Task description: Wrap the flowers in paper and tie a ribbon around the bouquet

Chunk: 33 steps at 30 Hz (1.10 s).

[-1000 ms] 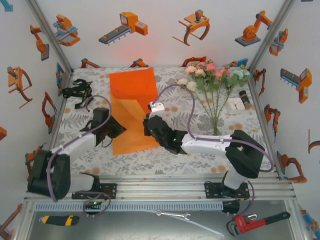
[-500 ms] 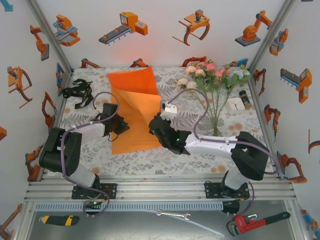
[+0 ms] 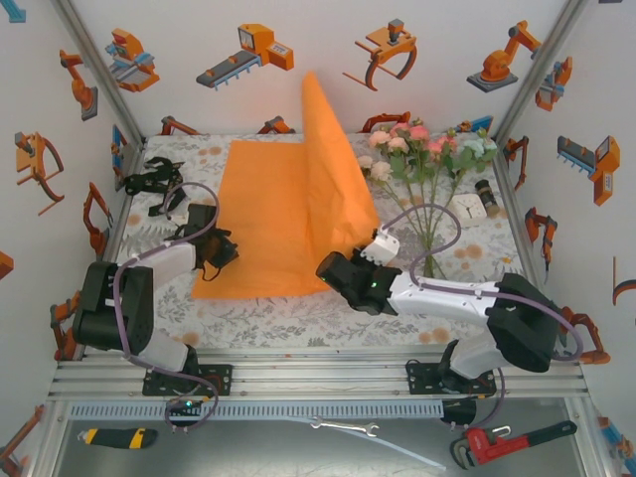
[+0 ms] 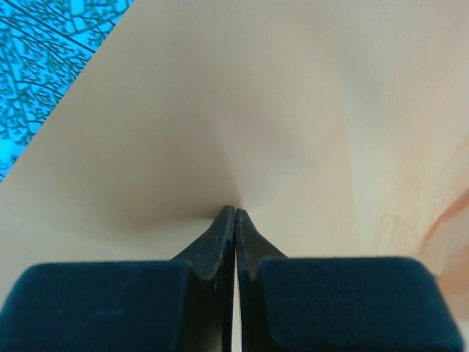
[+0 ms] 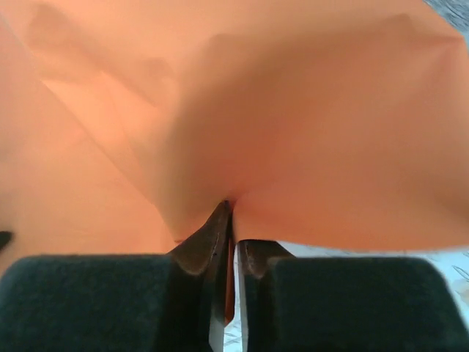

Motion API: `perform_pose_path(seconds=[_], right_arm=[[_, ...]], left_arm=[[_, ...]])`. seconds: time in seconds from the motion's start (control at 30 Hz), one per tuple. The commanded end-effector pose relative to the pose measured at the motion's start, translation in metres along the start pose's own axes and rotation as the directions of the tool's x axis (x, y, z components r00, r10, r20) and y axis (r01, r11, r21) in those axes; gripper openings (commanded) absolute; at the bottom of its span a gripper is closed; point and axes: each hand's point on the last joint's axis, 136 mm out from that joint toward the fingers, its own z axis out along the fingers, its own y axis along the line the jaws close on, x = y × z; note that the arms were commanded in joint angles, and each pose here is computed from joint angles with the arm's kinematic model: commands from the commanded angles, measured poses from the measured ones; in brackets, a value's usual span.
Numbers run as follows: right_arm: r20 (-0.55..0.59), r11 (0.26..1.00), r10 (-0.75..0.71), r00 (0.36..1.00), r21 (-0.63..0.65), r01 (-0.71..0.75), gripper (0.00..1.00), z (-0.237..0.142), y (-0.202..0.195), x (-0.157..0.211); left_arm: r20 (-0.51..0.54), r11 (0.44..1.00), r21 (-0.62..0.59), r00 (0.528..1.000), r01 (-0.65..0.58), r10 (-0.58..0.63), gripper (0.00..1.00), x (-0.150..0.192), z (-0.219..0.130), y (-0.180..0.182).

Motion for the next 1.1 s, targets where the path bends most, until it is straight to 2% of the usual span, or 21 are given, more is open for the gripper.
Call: perform_pose_path(seconds=[0.0,0.17,0.27,0.33,0.4,0.5,0.6,0.73,0.8,0.83,0.9,0.97,1.07], right_arm=[[-0.067,0.999,0.011,0.998,0.051,-0.007,0.24,-0.001,-0.020,0.013],[-0.158,0.983,-0.180,0.971,-0.056,0.173,0.44,-0.016,-0.012,0.017],[-0.167,0.939,-0.314,0.934,-0.199,0.280,0.51,-0.032,0.001,0.012],[-0.144,0.898,-0.382,0.913,-0.292,0.330,0.59,-0.044,0.010,0.002],[-0.119,0.831,-0.477,0.871,-0.384,0.403,0.61,-0.055,0.023,-0.007],[-0.120,0.764,-0.565,0.816,-0.450,0.463,0.67,-0.059,0.037,-0.029],[-0.157,0.740,-0.586,0.795,-0.503,0.447,0.66,-0.051,0.049,-0.054],[-0.088,0.727,-0.593,0.800,-0.485,0.486,0.66,-0.028,0.061,-0.098],[-0.113,0.728,-0.601,0.791,-0.485,0.484,0.60,-0.002,0.062,-0.113],[-0.134,0.737,-0.596,0.791,-0.483,0.474,0.53,0.011,0.060,-0.118],[-0.178,0.757,-0.578,0.796,-0.480,0.443,0.26,0.040,0.055,-0.122],[-0.207,0.776,-0.562,0.801,-0.466,0.424,0.00,0.064,0.049,-0.121],[-0.243,0.796,-0.544,0.803,-0.452,0.402,0.00,0.094,0.039,-0.112]], left_arm=[[-0.017,0.993,-0.104,0.999,-0.053,0.051,0.11,0.001,-0.003,0.025],[0.022,0.986,-0.130,0.994,-0.106,0.110,0.14,-0.017,-0.015,0.022],[0.049,0.982,-0.133,0.988,-0.137,0.145,0.15,-0.029,-0.026,0.017],[0.065,0.979,-0.128,0.984,-0.157,0.166,0.15,-0.035,-0.036,0.012],[0.074,0.981,-0.108,0.982,-0.164,0.173,0.15,-0.038,-0.046,0.007],[0.074,0.987,-0.041,0.985,-0.153,0.155,0.15,-0.031,-0.060,-0.002],[0.063,0.988,0.017,0.987,-0.152,0.151,0.14,-0.011,-0.071,-0.011],[0.017,0.984,0.065,0.986,-0.168,0.168,0.13,0.027,-0.072,-0.027],[-0.021,0.982,0.070,0.984,-0.175,0.177,0.12,0.046,-0.066,-0.031],[-0.027,0.982,0.068,0.983,-0.178,0.180,0.10,0.051,-0.064,-0.032],[-0.043,0.982,0.047,0.982,-0.181,0.183,0.00,0.059,-0.055,-0.029],[-0.050,0.983,0.033,0.982,-0.178,0.180,0.00,0.063,-0.049,-0.024],[-0.053,0.984,-0.005,0.982,-0.180,0.180,0.00,0.065,-0.044,-0.014]])
